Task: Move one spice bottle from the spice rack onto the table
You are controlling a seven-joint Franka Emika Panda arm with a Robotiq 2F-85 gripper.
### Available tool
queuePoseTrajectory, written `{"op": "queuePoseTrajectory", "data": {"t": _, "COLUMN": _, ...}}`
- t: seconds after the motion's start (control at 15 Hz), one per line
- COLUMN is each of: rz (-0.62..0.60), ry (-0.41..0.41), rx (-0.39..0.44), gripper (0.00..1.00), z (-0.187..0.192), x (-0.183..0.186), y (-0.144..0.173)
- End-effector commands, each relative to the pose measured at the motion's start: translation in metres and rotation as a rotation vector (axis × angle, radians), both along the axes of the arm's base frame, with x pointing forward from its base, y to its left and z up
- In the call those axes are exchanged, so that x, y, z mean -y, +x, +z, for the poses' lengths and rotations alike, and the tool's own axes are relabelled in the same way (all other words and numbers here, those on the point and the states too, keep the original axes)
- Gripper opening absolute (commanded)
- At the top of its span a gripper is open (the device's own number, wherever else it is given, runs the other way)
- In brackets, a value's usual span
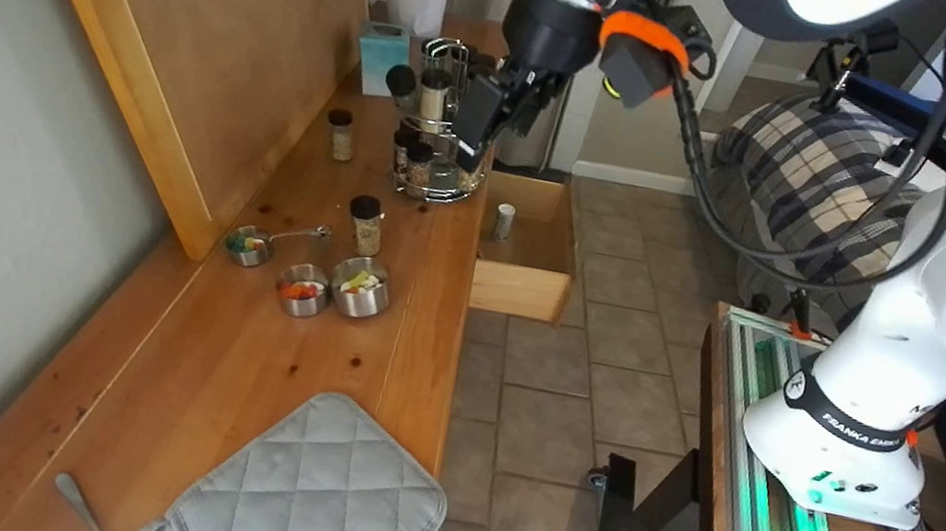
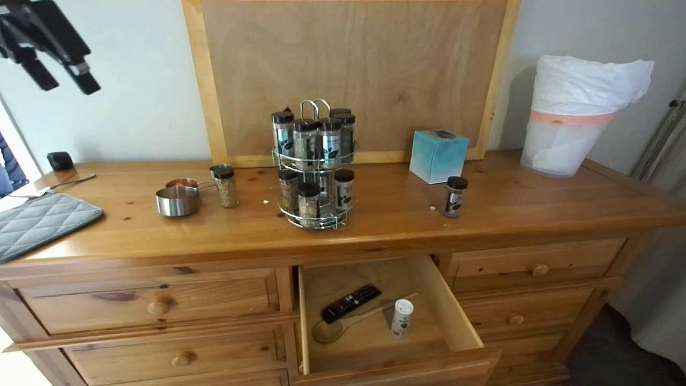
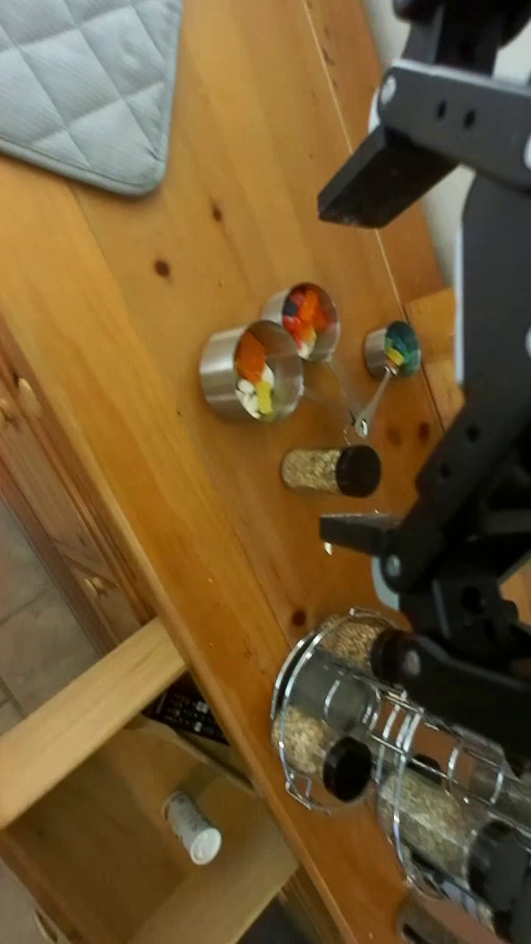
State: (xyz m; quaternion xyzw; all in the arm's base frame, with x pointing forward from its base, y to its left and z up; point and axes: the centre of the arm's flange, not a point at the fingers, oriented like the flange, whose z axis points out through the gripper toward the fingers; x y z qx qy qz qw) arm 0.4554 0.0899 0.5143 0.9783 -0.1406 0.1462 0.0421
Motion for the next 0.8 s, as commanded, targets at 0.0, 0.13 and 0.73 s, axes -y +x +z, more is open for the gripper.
{"op": "queuePoseTrajectory", "data": {"t": 0.0, "rz": -0.032, "ry": -0.076, "rx": 0.012, "gripper": 1.0, "z": 0.022, "x": 0.03, "y": 0.055}}
{"op": "queuePoseTrajectory", "data": {"t": 0.13, "rz": -0.036, "ry": -0.111, "rx": 0.017, "gripper": 1.0, "z": 0.026, "x": 0.047, "y": 0.078}}
{"op": "queuePoseTrajectory", "data": {"t": 0.73, "rz": -0.056, "ry": -0.34, "rx": 0.015, "gripper": 1.0, "z": 0.001, "x": 0.104, "y": 0.158}}
